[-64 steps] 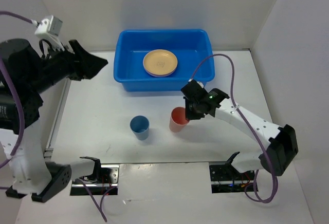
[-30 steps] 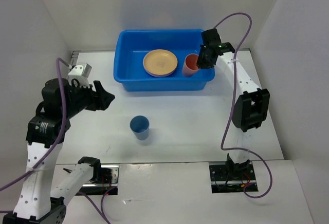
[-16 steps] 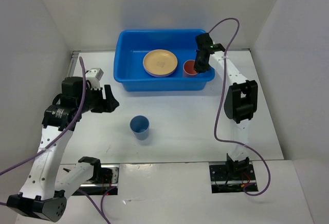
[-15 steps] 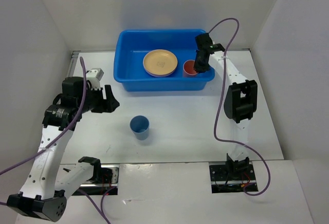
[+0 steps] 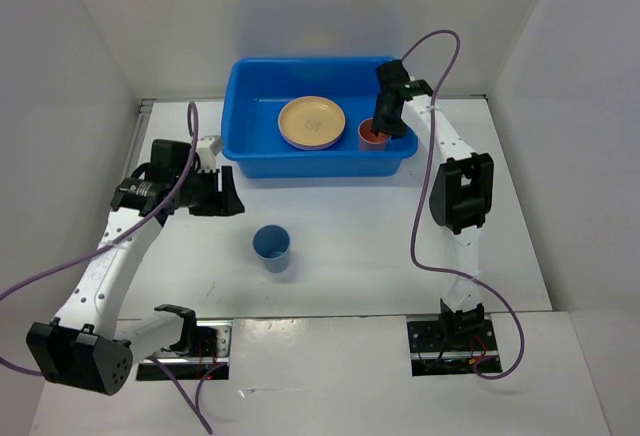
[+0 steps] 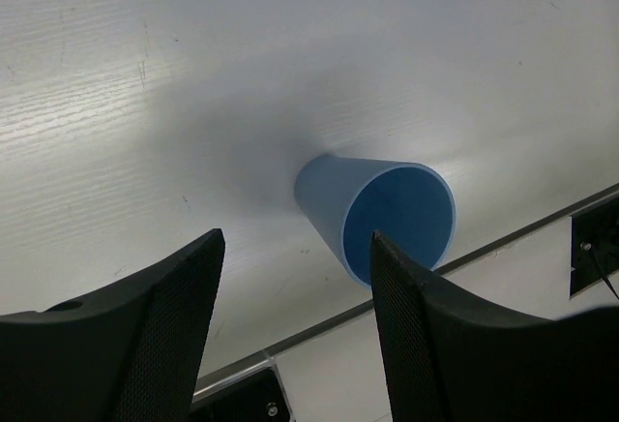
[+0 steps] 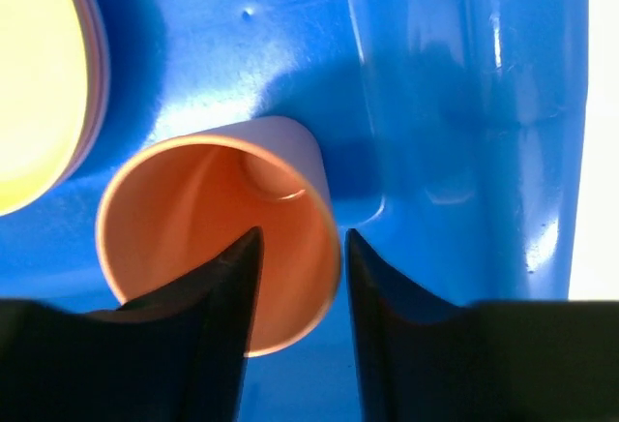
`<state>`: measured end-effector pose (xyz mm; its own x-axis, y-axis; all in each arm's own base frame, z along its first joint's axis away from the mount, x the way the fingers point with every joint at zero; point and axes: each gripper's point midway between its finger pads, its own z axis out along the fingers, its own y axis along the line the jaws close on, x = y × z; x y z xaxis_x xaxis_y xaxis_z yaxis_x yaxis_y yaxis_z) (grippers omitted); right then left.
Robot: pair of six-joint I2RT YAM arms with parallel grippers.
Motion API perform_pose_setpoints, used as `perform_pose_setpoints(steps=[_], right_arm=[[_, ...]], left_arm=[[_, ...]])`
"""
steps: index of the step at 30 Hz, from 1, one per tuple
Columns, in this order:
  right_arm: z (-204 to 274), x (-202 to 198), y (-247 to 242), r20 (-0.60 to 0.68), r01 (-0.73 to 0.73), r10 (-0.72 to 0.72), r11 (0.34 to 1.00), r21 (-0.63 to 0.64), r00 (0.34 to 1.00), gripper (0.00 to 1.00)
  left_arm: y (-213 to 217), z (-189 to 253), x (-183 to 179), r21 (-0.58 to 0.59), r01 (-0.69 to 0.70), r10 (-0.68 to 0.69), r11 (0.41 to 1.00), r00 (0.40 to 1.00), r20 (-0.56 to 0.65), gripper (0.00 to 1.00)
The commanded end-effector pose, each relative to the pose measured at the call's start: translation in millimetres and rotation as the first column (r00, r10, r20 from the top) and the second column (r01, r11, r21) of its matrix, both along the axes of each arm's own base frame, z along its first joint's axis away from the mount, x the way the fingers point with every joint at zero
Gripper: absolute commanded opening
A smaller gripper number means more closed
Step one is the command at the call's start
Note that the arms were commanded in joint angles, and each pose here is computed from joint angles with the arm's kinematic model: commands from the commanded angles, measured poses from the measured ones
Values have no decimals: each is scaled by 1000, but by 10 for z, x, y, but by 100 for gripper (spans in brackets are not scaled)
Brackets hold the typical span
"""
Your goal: Place the mixed dishes into the plastic bin
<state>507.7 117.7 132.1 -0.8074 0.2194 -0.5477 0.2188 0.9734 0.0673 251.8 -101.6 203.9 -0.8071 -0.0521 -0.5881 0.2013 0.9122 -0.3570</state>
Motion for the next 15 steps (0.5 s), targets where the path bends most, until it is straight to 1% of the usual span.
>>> perform_pose_setpoints(steps=[1, 2, 3, 5, 6, 7, 8, 10, 12, 13, 14, 15], right_arm=[[70, 38, 21, 13, -10, 10, 1000, -25, 1000, 50], [149, 78, 33, 35, -9, 10, 1000, -19, 999, 54], [179, 69, 30, 34, -9, 10, 1000, -20, 999, 60], [338, 84, 85, 59, -18, 19, 1000, -13, 998, 69], [401, 90, 87, 68, -18, 19, 1000, -10, 998, 78], [528, 99, 70, 92, -12, 13, 1000, -13, 996, 83], [688, 101, 121, 119, -20, 21, 1000, -5, 993, 87], [873, 98, 120, 151, -11, 14, 1000, -19, 988, 93], [1222, 34, 221, 206, -25, 28, 1000, -19, 978, 95], [1514, 73, 207, 276, -13, 15, 1000, -7, 961, 95], [1573, -36, 245, 258, -27, 29, 1000, -13, 966, 96], [1697, -64, 275, 283, -30, 32, 999, -13, 959, 96]], left_arm=[[-106, 90, -18, -15, 67, -67, 998, 997, 43, 69], [-121, 69, -15, -21, 73, -72, 997, 997, 32, 69], [-148, 68, -27, -21, 84, -83, 996, 996, 32, 69], [-185, 38, -32, -20, 97, -97, 995, 995, 20, 68], [-218, -1, -34, -13, 117, -117, 993, 993, 8, 66], [-234, -55, -44, -19, 124, -124, 992, 992, -21, 66], [-297, -23, -61, -20, 148, -148, 989, 989, -12, 66], [-348, -84, -66, -18, 166, -166, 986, 985, -37, 65], [-405, -159, -76, 0, 194, -194, 981, 979, -58, 65], [-407, -220, -61, 18, 194, -192, 981, 978, -76, 65], [-445, -235, -79, 28, 209, -206, 977, 975, -87, 65], [-458, -268, -79, 38, 214, -210, 976, 973, -97, 65]])
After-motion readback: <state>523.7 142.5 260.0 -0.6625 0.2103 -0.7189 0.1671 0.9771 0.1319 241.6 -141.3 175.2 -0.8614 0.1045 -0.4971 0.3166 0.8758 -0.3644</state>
